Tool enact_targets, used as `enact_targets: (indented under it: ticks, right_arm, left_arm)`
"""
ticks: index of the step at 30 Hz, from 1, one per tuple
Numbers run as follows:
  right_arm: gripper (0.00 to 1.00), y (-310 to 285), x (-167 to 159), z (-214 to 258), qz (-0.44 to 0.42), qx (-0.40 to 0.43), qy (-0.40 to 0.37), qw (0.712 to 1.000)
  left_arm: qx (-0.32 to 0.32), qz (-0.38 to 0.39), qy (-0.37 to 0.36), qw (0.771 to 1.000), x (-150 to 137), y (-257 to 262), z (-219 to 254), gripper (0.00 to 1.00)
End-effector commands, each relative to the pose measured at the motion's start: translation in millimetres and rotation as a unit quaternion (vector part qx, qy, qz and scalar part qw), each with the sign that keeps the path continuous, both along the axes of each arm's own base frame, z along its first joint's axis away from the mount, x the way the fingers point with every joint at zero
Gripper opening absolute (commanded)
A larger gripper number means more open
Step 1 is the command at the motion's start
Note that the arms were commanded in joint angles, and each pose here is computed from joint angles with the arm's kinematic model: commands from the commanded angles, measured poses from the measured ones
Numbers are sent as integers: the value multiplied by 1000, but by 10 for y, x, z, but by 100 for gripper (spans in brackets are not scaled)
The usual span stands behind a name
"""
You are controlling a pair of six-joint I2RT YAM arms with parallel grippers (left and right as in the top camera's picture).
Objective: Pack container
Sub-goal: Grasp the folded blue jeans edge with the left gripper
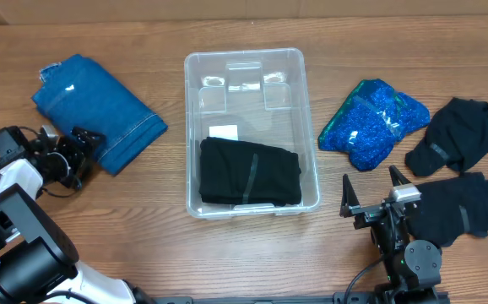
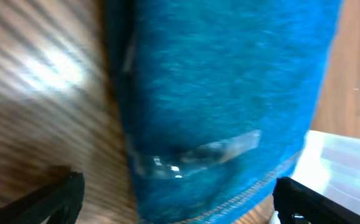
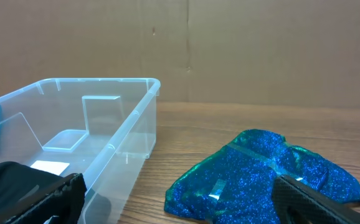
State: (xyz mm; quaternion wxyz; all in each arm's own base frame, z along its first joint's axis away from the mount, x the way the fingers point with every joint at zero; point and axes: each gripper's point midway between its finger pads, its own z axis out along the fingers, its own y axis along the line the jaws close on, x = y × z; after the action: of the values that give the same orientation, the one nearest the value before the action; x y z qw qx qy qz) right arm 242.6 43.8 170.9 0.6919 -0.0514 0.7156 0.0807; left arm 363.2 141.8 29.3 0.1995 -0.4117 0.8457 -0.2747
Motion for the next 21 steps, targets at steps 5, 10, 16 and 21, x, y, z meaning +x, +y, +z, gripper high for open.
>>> enact_targets:
  ticks: [5, 10, 16, 21]
  right_arm:
    - [100, -15, 7, -27, -5, -2, 0, 1000]
    - [100, -15, 7, -28, -5, -2, 0, 1000]
    - [100, -15, 7, -28, -5, -2, 0, 1000]
    - [100, -15, 7, -28, -5, -2, 0, 1000]
  left_arm:
    - [-4, 4, 19, 1000, 30, 4, -272, 100]
    - [-67, -2, -4, 998, 149, -132, -457, 100]
    - [-107, -13, 5, 994, 191, -325, -746, 81]
    - [-114, -29, -20, 993, 332, -434, -766, 24]
